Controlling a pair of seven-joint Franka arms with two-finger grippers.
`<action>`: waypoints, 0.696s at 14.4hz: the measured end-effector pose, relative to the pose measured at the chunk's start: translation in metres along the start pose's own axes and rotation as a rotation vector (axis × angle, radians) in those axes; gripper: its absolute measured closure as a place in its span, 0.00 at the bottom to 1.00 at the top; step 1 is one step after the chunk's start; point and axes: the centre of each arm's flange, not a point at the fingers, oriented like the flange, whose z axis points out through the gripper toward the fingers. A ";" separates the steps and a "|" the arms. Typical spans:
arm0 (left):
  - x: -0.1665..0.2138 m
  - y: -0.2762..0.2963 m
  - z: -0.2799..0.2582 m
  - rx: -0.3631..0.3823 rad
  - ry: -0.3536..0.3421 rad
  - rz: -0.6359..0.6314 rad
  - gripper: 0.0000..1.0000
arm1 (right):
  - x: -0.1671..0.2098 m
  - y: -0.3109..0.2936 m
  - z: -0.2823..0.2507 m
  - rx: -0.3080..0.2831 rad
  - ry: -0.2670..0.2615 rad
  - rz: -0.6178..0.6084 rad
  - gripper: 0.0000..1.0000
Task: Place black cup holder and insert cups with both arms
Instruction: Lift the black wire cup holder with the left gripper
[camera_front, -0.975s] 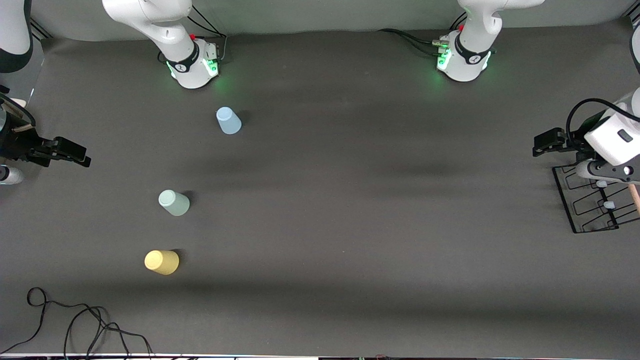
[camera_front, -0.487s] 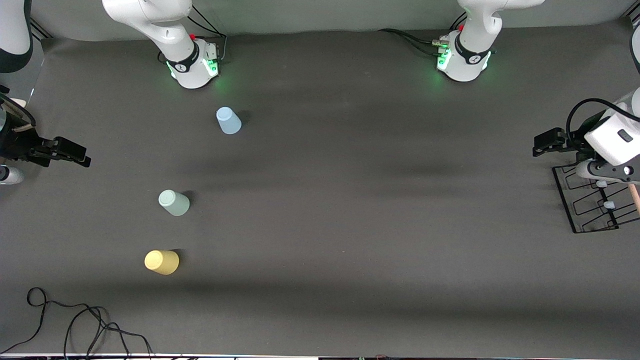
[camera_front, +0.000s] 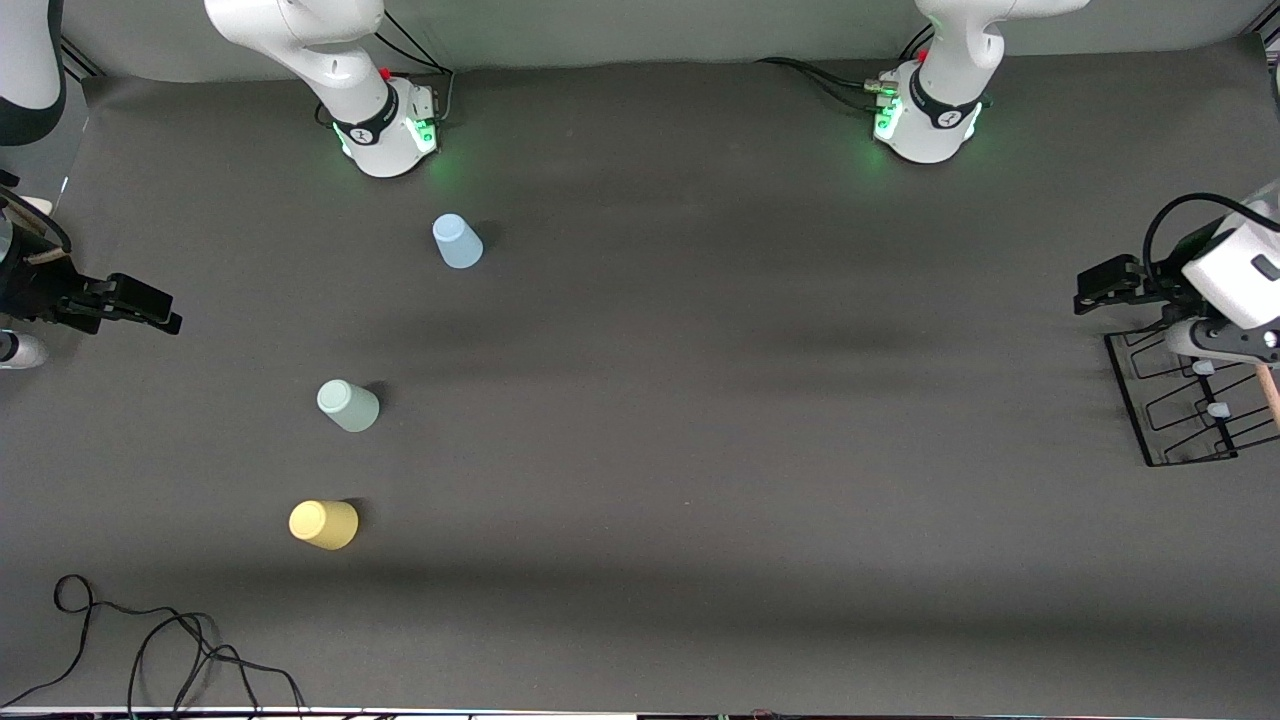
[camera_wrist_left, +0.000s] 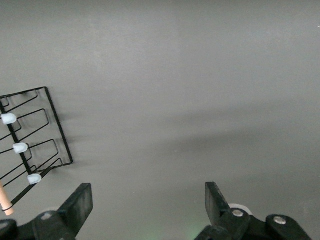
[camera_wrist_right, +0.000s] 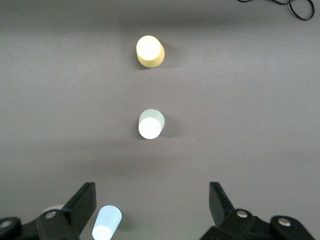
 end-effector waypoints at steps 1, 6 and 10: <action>-0.001 -0.007 0.000 -0.001 0.000 -0.010 0.00 | 0.000 0.000 0.000 0.000 0.000 0.000 0.00; -0.010 -0.072 0.005 -0.012 -0.007 -0.049 0.00 | 0.000 0.000 0.000 0.000 0.000 0.000 0.00; -0.017 -0.130 0.020 0.022 -0.035 -0.086 0.00 | 0.000 0.000 0.000 0.000 0.001 0.000 0.00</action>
